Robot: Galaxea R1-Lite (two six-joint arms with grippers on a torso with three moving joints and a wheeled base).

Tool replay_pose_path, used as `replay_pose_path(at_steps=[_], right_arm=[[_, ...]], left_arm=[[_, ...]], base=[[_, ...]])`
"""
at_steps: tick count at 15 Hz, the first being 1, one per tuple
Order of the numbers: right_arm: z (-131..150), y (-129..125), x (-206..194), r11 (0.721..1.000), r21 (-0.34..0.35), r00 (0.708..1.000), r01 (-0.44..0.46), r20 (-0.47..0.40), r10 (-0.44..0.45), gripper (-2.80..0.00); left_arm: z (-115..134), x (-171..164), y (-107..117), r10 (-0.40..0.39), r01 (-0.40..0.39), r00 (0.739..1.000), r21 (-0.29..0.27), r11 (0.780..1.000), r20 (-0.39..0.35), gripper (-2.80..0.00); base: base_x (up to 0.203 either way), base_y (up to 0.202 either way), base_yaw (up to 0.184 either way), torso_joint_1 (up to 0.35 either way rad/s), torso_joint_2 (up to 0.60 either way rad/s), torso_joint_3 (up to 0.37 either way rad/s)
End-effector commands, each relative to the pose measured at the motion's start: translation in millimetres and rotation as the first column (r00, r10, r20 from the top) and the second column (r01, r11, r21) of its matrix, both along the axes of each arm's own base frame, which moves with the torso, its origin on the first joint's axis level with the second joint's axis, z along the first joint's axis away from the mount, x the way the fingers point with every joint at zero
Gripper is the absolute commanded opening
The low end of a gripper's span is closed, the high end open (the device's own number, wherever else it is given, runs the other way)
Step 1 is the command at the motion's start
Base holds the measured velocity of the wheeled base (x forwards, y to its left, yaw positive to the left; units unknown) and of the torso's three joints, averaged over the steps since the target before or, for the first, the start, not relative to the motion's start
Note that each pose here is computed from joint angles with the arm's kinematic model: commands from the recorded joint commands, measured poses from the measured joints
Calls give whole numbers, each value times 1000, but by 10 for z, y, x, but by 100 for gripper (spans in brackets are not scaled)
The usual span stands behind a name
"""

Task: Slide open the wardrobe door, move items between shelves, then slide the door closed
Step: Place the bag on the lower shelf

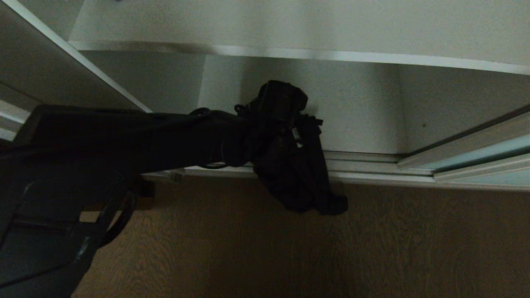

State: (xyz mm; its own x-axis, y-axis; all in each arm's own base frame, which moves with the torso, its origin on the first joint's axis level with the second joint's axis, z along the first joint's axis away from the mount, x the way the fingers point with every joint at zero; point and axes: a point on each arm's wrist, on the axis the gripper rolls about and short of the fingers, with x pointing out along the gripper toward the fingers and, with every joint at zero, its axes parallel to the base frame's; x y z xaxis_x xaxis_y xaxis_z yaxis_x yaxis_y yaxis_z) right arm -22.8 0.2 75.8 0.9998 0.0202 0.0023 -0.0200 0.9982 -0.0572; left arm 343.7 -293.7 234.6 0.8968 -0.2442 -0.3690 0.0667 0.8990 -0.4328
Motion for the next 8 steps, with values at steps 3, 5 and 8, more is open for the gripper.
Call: replay_pose_path(at_steps=[3,5,8], right_arm=[[0,0,-3,1000,-1,1000,-1,4,1,-280],[-3,0,-1,1000,-1,1000,-1,2,1,-280],[0,0,-2,1000,-1,1000,-1,2,1,-280]], left_arm=[[-318,302,-200,126,-125,978,-15,992,168,-280],[-215,367,-205,155,-133,948,-97,986,277,-280],[-92,500,-130,189,-137,872,-146,980,451,-280]], base=[[0,0,0,0,0,0],[0,0,0,0,0,0],[0,0,0,0,0,0]])
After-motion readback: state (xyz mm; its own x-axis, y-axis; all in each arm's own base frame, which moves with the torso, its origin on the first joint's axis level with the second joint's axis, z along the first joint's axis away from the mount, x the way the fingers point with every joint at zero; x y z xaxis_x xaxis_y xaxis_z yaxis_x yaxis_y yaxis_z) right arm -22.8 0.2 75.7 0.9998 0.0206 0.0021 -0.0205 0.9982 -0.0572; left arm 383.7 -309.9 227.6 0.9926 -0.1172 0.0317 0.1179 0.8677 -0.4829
